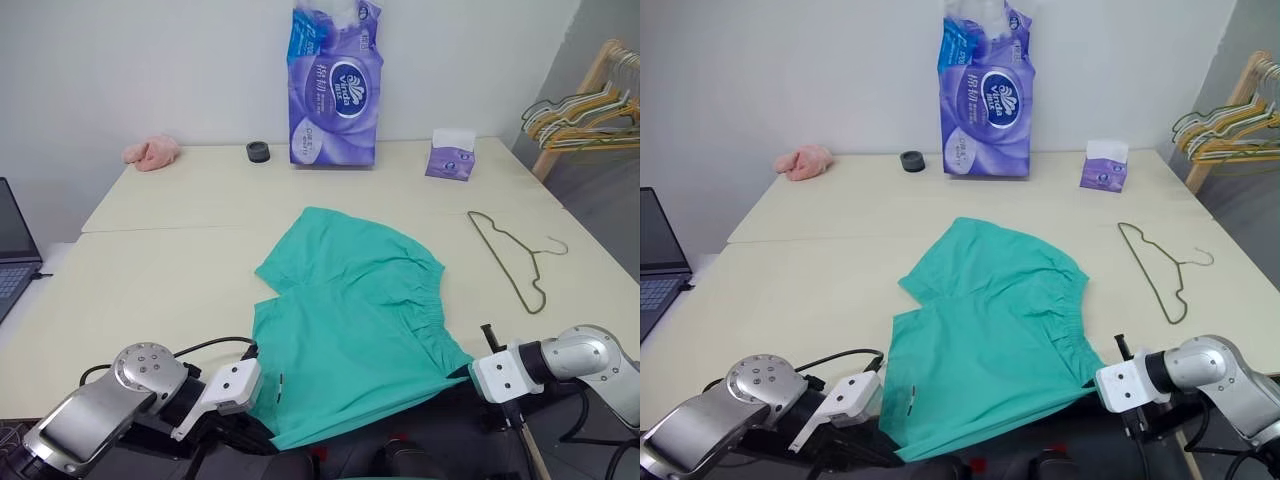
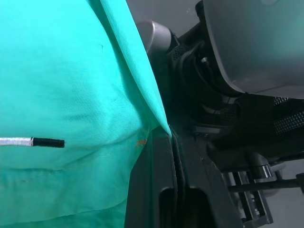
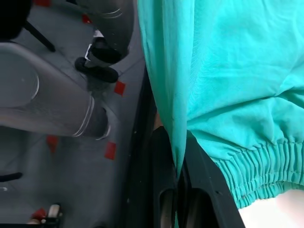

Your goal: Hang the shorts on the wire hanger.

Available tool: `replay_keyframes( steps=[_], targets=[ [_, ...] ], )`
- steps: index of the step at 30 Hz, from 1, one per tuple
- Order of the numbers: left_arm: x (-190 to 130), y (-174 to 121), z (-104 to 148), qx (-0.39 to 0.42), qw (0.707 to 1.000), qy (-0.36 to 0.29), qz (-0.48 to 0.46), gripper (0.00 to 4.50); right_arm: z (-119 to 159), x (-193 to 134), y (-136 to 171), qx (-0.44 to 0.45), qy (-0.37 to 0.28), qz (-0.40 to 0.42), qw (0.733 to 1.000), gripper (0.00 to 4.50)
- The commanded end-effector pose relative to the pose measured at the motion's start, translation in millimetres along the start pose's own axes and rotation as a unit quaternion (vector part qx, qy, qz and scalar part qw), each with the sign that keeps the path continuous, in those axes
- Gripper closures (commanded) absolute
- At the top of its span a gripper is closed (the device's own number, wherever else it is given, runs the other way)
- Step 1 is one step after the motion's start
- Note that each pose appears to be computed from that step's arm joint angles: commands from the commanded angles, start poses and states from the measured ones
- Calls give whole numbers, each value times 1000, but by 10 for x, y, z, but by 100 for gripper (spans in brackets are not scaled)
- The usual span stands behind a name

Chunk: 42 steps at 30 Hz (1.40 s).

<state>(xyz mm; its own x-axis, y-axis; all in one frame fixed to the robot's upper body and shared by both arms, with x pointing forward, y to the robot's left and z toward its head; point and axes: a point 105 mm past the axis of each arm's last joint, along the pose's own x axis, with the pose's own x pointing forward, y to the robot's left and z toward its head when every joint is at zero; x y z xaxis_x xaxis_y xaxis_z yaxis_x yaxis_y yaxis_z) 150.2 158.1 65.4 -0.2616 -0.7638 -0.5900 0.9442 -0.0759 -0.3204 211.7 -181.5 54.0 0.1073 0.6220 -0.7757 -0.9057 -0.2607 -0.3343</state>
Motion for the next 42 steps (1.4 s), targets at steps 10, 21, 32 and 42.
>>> replay_keyframes(
  steps=[10,21,32,42],
  targets=[
    [47,132,134,-17,999,-27,22,337,-21,-240,-109,-16,38,1,999,261],
    [66,581,697,33,977,-148,149,7,-121,-1059,-644,240,-47,-257,935,0],
    [-153,1083,1519,157,923,-210,282,7,-1237,-1263,-784,491,49,-503,710,0],
    [-82,1065,1608,210,929,-186,243,7,-1754,-1058,-744,591,96,-486,636,0]
  ],
)
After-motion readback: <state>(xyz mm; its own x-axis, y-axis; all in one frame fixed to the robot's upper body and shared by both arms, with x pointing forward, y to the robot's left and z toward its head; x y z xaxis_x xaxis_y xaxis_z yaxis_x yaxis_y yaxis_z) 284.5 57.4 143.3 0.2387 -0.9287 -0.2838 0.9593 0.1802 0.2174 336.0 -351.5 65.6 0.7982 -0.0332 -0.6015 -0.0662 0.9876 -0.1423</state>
